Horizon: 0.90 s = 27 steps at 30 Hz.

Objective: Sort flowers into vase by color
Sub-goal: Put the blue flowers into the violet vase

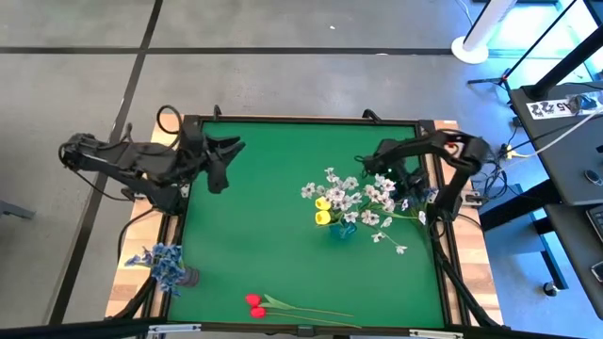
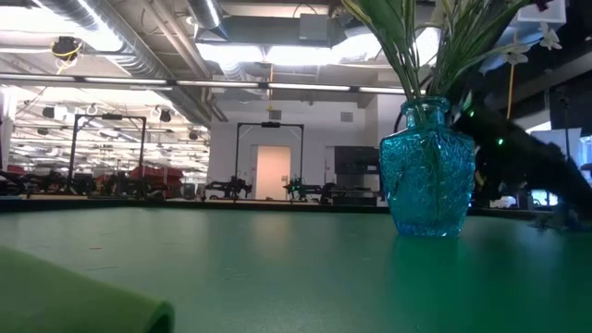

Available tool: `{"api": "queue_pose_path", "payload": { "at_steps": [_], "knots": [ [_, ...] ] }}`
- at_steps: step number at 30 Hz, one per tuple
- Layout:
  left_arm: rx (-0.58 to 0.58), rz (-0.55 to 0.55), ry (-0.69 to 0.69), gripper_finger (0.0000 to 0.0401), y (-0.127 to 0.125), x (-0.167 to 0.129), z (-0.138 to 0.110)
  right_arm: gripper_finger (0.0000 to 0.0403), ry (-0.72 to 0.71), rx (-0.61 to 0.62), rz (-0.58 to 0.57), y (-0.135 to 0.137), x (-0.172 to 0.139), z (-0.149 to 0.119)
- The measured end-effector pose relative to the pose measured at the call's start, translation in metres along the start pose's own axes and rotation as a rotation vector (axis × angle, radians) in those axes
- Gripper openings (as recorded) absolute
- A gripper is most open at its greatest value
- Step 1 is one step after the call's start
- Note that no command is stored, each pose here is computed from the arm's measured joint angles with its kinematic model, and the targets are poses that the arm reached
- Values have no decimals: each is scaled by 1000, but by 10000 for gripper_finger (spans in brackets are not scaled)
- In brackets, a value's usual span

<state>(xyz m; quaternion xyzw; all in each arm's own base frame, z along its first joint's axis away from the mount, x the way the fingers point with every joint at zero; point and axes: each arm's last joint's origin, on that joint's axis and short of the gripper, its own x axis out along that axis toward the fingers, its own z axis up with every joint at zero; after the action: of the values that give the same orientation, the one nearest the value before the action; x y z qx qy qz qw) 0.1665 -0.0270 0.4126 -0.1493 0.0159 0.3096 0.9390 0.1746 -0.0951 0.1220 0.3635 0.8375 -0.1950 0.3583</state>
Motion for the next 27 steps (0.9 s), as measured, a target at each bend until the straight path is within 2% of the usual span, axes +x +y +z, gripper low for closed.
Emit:
{"api": "queue_pose_path", "payload": {
  "at_steps": [4, 7, 10, 13, 15, 16, 22, 27],
  "knots": [
    [-1, -8, -1, 110, -2, -3, 0, 246, -5, -28, -30, 2, 11, 18],
    [-28, -20, 3, 110, -4, -5, -2, 217, -3, -37, -9, 4, 13, 25],
    [-44, -27, 6, 110, -6, -6, -3, 160, -39, -42, -2, 8, 6, 29],
    [-51, -47, 9, 110, -8, -8, -3, 79, -125, -72, -25, 11, -13, 35],
    [-53, -47, 7, 110, -8, -8, -3, 29, -227, -102, -71, 13, -31, 37],
    [-54, -47, 6, 110, -8, -8, -3, 18, -295, -109, -93, 14, -41, 38],
    [-153, -65, -44, 110, -11, -8, 4, 40, -714, -118, -164, 17, -130, 15],
    [-206, -81, -72, 110, -10, -11, 10, 12, -1106, -198, -336, 30, -215, -35]
  ]
}}
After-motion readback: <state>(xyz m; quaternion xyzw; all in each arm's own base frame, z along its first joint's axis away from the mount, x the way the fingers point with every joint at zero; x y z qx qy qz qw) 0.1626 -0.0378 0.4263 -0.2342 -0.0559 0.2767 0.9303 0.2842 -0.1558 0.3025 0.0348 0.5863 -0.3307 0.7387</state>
